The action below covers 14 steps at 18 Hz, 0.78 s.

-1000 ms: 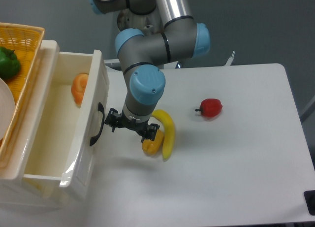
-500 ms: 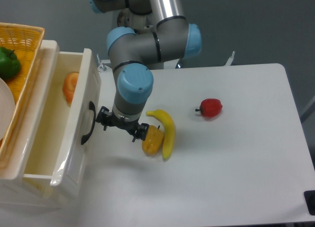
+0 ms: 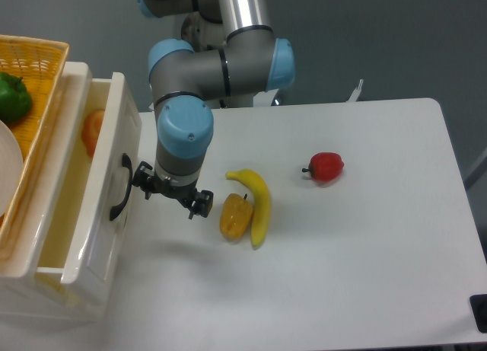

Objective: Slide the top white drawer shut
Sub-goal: 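Push the white drawer inward into the cabinet with the gripper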

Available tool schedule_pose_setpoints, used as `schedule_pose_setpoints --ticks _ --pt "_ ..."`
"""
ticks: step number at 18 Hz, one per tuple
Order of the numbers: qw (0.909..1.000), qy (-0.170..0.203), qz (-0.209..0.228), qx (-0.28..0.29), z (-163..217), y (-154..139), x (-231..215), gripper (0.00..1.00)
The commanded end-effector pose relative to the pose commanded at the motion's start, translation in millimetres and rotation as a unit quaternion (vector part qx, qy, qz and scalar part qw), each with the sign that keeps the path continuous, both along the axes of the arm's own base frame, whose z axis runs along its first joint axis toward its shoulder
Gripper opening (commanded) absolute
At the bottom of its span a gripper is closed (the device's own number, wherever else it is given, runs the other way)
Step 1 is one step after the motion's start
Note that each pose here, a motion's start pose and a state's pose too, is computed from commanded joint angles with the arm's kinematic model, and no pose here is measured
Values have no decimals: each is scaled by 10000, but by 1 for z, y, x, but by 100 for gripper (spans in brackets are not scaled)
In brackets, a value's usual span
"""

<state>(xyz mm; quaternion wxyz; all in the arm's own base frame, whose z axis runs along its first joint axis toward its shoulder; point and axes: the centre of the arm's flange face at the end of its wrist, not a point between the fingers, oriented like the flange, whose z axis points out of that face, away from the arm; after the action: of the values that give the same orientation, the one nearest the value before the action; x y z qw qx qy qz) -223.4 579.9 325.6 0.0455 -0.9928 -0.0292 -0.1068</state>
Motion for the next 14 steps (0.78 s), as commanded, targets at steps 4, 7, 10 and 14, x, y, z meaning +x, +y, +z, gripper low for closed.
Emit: schedule_pose_setpoints --ticks 4,7,10,14 --pt "10000 10 -76 14 1 3 8 100" --pt "9999 10 -107 14 0 6 11 100" --pt "9998 73 -179 -28 0 7 17 100" --pt "9995 166 -231 -96 1 8 24 100"
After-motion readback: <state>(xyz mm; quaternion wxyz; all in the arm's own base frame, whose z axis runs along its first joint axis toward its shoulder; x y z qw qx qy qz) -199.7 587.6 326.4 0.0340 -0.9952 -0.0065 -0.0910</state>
